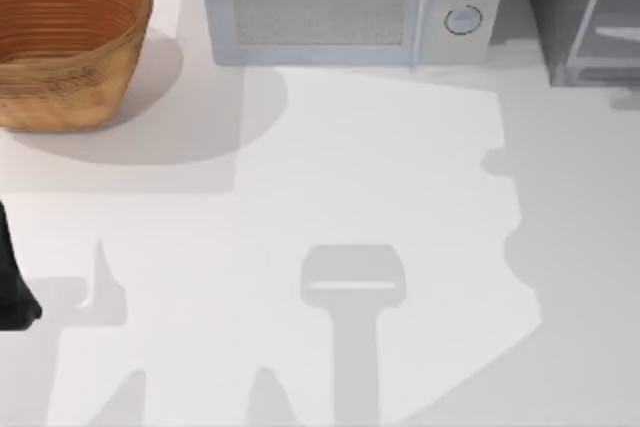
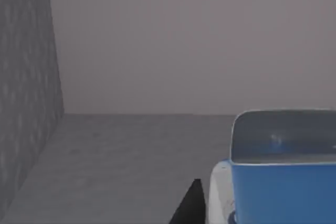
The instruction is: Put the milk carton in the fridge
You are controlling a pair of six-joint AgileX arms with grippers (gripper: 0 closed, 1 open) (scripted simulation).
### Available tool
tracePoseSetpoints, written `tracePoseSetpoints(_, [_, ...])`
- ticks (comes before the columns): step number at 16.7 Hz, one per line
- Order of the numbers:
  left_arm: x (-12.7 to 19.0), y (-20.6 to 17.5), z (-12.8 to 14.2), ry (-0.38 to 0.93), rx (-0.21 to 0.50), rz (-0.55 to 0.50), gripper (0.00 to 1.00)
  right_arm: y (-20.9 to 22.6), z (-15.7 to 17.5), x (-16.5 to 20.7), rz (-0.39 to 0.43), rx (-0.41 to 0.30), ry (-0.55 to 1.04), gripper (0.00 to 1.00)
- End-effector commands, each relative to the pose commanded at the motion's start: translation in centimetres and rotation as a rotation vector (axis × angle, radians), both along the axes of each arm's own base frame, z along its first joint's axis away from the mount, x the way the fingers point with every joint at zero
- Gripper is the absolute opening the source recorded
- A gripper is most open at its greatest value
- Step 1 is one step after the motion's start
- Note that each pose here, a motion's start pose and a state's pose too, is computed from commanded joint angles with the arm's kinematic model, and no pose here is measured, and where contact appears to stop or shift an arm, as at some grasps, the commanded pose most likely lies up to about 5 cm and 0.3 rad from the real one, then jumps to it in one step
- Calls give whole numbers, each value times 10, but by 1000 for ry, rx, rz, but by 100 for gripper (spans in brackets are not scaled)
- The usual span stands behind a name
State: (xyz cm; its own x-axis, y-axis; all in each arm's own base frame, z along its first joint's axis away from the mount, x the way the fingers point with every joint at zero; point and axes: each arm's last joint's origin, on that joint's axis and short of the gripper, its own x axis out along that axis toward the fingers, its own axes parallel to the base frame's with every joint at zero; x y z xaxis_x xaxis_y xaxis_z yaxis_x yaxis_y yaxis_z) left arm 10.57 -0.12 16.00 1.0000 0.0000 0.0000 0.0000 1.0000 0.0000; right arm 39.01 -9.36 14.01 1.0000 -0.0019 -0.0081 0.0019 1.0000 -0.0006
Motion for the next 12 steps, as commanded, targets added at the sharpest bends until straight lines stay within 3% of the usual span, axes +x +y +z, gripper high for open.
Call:
tracePoseSetpoints(4, [0, 0, 0, 0, 0, 0, 100, -10, -29, 14, 4, 2, -5, 0])
tracePoseSetpoints(12, [0, 0, 0, 0, 0, 0, 100, -9, -31, 23, 9, 4, 2, 0])
